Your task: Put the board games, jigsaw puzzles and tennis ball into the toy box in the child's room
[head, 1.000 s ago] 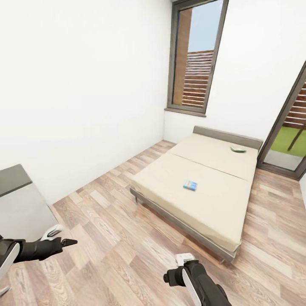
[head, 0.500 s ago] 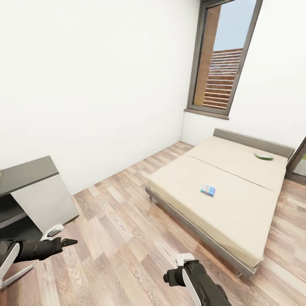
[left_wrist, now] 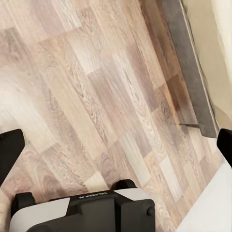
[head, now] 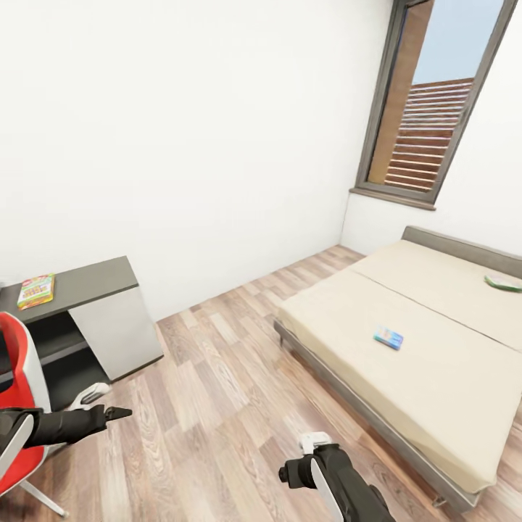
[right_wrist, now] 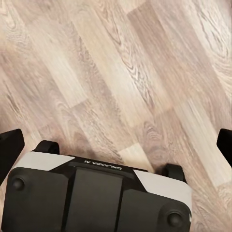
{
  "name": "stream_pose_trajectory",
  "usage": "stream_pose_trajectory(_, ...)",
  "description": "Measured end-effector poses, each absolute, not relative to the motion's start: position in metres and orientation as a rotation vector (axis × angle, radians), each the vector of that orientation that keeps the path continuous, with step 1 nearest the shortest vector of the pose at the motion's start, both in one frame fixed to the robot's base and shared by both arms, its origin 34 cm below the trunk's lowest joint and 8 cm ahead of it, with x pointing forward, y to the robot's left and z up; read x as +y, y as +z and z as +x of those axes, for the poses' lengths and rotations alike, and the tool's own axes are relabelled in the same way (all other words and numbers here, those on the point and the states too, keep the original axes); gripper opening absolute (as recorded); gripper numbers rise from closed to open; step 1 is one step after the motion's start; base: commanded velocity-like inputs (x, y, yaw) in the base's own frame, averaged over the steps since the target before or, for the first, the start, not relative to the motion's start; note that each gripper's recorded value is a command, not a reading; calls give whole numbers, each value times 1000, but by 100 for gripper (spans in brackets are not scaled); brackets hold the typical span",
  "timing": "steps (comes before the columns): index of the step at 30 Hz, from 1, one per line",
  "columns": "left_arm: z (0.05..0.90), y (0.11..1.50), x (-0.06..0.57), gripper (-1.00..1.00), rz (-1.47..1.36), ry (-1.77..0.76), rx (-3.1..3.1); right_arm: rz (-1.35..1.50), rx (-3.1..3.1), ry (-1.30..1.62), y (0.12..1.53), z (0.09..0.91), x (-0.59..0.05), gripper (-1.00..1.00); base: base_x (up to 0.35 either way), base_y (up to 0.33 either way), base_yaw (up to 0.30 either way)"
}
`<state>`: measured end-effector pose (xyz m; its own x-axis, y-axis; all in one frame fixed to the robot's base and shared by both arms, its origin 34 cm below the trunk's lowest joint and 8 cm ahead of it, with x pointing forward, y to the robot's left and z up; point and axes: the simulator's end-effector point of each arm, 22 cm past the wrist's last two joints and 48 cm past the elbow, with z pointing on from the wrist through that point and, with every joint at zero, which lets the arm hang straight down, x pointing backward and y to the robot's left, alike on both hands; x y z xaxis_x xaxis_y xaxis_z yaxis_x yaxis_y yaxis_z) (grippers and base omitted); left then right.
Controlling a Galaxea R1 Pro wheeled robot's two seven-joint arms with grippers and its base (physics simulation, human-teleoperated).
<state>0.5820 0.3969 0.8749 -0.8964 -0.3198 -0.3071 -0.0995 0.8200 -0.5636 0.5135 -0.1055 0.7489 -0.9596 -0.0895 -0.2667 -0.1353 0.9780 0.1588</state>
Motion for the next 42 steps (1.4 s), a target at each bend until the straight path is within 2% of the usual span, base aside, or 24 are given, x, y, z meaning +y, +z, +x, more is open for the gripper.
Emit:
stream_pose_trajectory(12, 582, 875, 397, 100, -314, -777, 2611, -166, 2862, 256, 749, 514, -105, 100, 5, 0, 289)
stream_pose_trajectory(20, 582, 875, 397, 100, -311, -773, 2609, -163, 2859, 257, 750, 514, -105, 100, 210, 0, 98)
stream_pose_trajectory(27, 583, 875, 398, 100, -309, -772, 2607, -161, 2859, 258, 750, 514, -106, 100, 305, 0, -22)
stream_pose_trajectory(42, 583, 878, 397, 100, -306, -772, 2603, -161, 2854, 257, 751, 515, -105, 100, 323, 21, -180)
